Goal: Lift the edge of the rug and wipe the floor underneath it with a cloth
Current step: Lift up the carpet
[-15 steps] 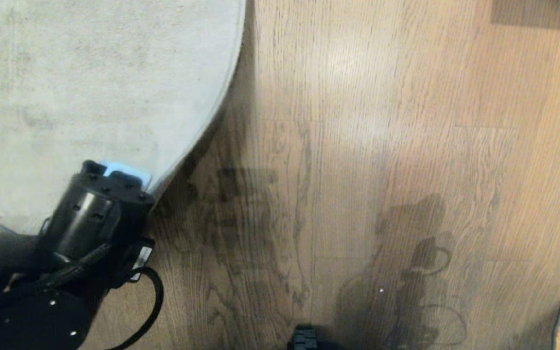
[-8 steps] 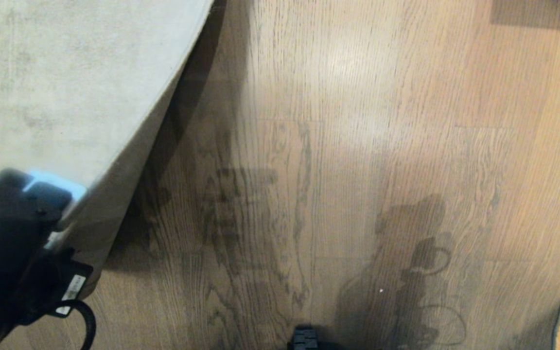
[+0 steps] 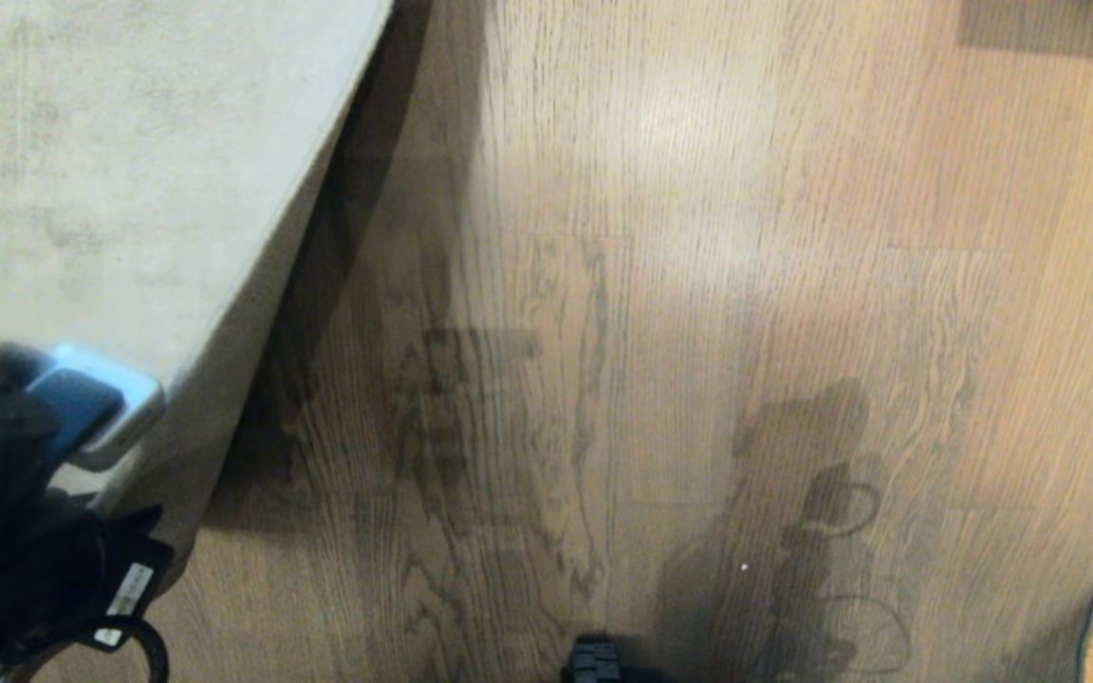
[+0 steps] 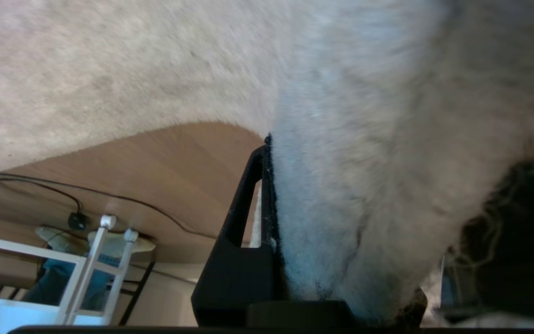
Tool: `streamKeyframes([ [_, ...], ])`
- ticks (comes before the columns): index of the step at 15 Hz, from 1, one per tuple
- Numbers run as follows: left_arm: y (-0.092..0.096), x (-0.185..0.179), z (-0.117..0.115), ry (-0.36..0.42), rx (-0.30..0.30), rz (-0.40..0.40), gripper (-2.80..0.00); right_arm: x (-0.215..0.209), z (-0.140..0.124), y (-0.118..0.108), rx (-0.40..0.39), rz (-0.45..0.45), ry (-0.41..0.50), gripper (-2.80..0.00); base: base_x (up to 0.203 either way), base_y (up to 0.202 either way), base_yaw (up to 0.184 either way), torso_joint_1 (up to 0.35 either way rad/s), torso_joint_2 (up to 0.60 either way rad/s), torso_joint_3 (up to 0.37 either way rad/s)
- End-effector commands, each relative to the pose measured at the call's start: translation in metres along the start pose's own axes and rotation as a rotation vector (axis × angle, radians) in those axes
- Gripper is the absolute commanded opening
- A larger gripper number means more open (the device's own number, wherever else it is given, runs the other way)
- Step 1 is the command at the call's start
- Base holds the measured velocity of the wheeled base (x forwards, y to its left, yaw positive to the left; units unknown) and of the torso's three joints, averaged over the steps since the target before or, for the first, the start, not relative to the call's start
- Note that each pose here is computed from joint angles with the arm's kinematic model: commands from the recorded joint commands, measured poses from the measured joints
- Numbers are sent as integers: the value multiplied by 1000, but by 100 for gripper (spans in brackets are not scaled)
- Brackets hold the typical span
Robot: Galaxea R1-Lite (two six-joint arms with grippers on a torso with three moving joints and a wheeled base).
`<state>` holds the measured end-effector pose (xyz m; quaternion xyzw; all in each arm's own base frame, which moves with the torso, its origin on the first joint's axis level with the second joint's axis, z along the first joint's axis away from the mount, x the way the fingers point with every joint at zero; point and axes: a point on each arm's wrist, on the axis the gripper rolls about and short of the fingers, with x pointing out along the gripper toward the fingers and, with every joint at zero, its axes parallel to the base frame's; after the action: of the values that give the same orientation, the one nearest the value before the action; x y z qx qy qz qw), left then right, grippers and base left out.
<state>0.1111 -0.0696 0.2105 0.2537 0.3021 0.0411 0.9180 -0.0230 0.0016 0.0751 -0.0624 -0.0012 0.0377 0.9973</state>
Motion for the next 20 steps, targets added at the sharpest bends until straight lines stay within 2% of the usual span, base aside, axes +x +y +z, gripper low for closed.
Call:
streamKeyframes([
  [1, 9, -2, -4, 44, 68, 6, -280, 0, 0, 0, -1, 1, 1, -280, 0, 0, 0, 0, 0, 0],
  [4, 25, -1, -4, 81, 221, 65, -280, 0, 0, 0, -1, 2, 2, -280, 0, 0, 0, 0, 0, 0],
  [11, 50, 2, 5, 146, 423, 166, -280, 0, 0, 0, -1, 1, 1, -280, 0, 0, 0, 0, 0, 0],
  [15, 50, 22, 14, 90, 395, 180, -280, 0, 0, 0, -1, 1, 1, -280, 0, 0, 0, 0, 0, 0],
  [20, 60, 51, 25, -19, 411, 197, -280, 0, 0, 0, -1, 1, 1, -280, 0, 0, 0, 0, 0, 0],
])
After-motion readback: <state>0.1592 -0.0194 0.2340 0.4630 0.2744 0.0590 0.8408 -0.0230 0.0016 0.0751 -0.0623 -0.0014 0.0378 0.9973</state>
